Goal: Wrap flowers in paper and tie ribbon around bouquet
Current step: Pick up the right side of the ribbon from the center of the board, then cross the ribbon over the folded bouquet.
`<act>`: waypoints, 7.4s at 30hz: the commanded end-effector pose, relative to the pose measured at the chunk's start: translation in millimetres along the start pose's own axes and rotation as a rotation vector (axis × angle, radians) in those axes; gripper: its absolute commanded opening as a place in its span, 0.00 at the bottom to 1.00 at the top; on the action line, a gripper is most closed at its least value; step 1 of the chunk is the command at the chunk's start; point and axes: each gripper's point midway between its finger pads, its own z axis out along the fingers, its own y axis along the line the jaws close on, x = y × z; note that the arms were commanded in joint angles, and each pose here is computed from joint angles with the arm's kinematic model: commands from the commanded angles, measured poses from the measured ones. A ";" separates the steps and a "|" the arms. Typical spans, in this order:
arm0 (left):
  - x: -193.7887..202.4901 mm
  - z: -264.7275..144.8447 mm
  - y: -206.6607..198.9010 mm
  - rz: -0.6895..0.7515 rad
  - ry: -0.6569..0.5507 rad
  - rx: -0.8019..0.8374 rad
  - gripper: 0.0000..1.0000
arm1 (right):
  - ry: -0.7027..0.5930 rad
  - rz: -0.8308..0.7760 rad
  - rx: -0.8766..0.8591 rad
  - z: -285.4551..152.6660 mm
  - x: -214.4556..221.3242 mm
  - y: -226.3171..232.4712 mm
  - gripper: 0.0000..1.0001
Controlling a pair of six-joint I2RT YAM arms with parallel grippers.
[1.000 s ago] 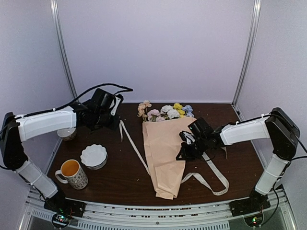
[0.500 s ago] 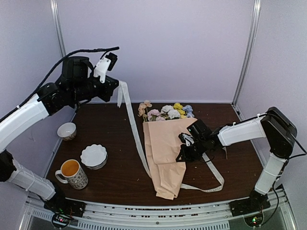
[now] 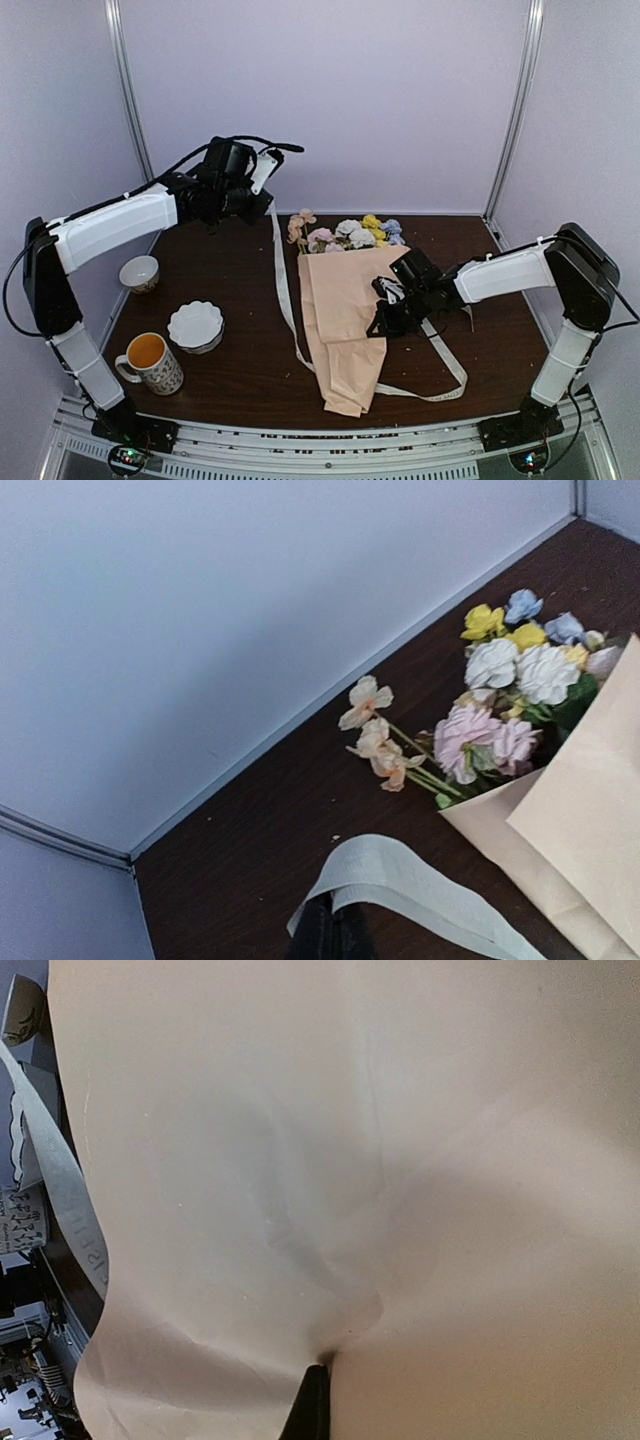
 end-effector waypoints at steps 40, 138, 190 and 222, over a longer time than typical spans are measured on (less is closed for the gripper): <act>107.1 65.1 -277.8 -0.272 0.333 0.824 0.00 | 0.004 0.027 0.016 -6.3 5.6 -1.1 0.12; 158.1 67.1 -282.5 -0.323 0.365 0.891 0.00 | -1.112 -0.124 0.074 -395.8 -193.1 65.2 0.00; 92.8 12.3 -240.2 -0.187 -0.055 0.934 0.00 | -0.415 -0.080 -0.271 -53.8 -162.5 144.7 0.53; 88.7 21.4 -243.6 -0.228 -0.051 0.935 0.00 | -0.241 -0.161 -0.054 -29.3 -22.3 65.3 0.56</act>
